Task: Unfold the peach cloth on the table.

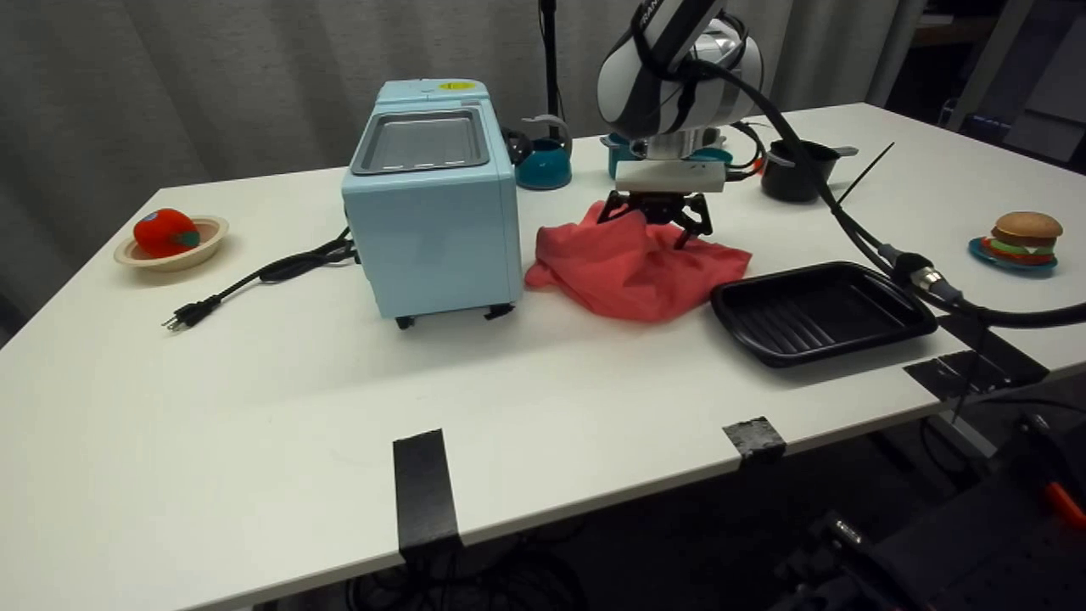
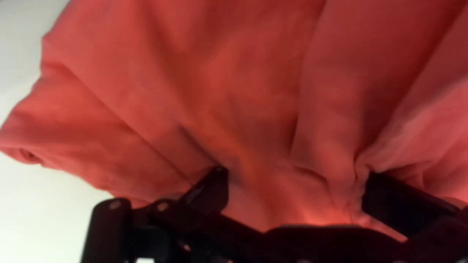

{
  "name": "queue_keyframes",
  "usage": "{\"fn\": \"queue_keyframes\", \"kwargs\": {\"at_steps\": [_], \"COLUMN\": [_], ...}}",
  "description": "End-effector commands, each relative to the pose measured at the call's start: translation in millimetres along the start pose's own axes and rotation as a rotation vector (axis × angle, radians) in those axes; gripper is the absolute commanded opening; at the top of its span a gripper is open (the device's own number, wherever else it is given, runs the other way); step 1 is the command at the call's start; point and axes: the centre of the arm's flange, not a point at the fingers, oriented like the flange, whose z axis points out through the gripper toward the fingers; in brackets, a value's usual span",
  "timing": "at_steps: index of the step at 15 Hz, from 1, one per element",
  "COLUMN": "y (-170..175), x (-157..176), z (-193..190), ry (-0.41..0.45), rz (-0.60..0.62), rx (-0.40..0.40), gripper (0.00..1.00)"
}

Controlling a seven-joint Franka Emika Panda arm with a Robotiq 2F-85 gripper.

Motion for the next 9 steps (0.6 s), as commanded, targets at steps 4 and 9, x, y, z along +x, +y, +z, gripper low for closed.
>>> {"fn": "queue_keyframes", "kwargs": {"at_steps": [4,9], "y": [18,42], "x": [82,122], "z": [28,23], "ry": [0.112,0.137], "rz": [0.185,0.297], "rx": [-0.083,-0.115], "gripper": [1.0,1.0]}}
